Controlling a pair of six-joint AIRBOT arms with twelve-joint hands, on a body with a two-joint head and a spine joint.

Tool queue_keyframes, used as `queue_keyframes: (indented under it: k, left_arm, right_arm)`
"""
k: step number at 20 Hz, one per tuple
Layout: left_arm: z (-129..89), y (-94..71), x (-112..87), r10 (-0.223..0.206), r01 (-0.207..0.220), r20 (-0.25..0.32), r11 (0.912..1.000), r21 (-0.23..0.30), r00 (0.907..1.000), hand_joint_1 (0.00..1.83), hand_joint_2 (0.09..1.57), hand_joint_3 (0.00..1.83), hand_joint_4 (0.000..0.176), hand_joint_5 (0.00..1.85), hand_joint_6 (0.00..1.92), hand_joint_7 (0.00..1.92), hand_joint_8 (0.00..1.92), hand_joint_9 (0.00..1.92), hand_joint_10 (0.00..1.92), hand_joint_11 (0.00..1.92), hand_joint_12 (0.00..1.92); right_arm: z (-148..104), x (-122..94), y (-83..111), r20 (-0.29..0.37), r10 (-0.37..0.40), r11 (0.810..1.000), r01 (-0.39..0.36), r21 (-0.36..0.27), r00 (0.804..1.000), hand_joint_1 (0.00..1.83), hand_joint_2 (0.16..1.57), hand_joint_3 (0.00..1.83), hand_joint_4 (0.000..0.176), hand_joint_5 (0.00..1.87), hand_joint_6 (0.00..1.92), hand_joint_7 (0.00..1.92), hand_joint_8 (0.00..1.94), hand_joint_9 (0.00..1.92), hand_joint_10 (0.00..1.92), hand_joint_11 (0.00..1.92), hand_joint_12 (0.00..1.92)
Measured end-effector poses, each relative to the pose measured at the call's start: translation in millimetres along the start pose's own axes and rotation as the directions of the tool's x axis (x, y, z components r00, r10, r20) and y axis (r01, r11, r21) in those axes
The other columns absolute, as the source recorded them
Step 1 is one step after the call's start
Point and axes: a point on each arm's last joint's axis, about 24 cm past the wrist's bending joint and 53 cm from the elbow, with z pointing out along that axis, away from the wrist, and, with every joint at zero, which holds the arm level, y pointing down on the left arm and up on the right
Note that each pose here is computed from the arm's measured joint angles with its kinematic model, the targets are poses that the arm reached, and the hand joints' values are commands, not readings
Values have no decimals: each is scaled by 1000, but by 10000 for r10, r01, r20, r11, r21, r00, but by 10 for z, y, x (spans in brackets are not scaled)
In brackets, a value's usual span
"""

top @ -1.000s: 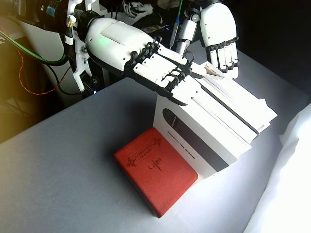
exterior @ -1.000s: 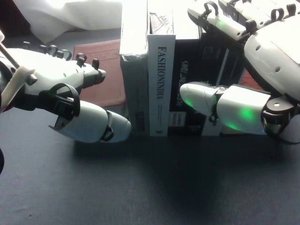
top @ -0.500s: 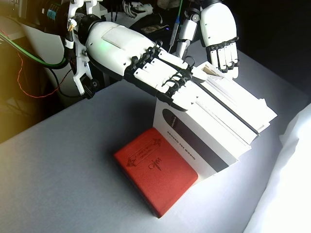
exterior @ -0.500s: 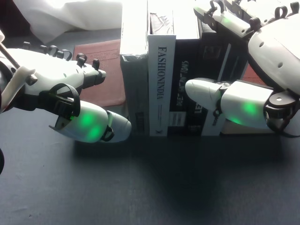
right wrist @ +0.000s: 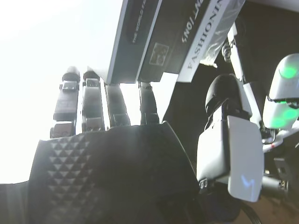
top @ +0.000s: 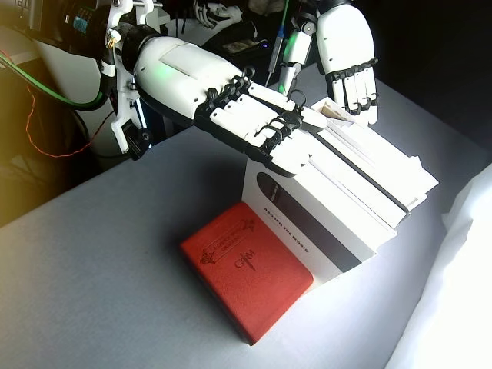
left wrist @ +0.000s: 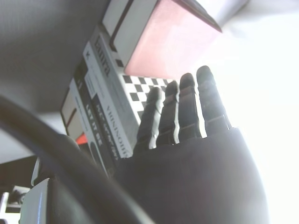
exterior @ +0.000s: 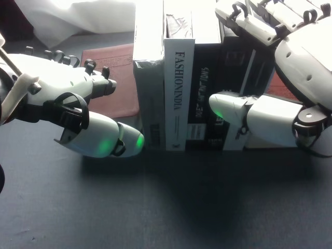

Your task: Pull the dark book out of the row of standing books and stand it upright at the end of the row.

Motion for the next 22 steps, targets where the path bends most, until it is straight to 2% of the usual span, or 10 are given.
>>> queue_keyframes:
  k: [7,16,22]
  left_arm:
    - [0,1,1,-3,3,-3,10000,-4,10000,0,1155,8,0,51,6,12,5,4,2,21,14]
    - [-2,-4,-1,-22,22,-7,10000,11,10000,0,1167,8,0,48,0,3,0,1,0,17,18]
    - [-1,-4,0,-23,23,-12,10000,13,10000,0,1160,3,0,29,2,0,0,0,0,8,17]
  right_arm:
    - [-31,7,10,18,-363,9993,363,-3,9993,0,1122,21,0,4,2,0,0,0,0,0,0]
    - [-302,104,196,-310,-821,9965,815,-198,9961,0,1117,14,0,1,0,0,0,0,0,0,0]
    - [-451,190,253,-559,-1423,9895,1407,-322,9882,0,1136,20,0,5,2,0,0,0,0,0,0]
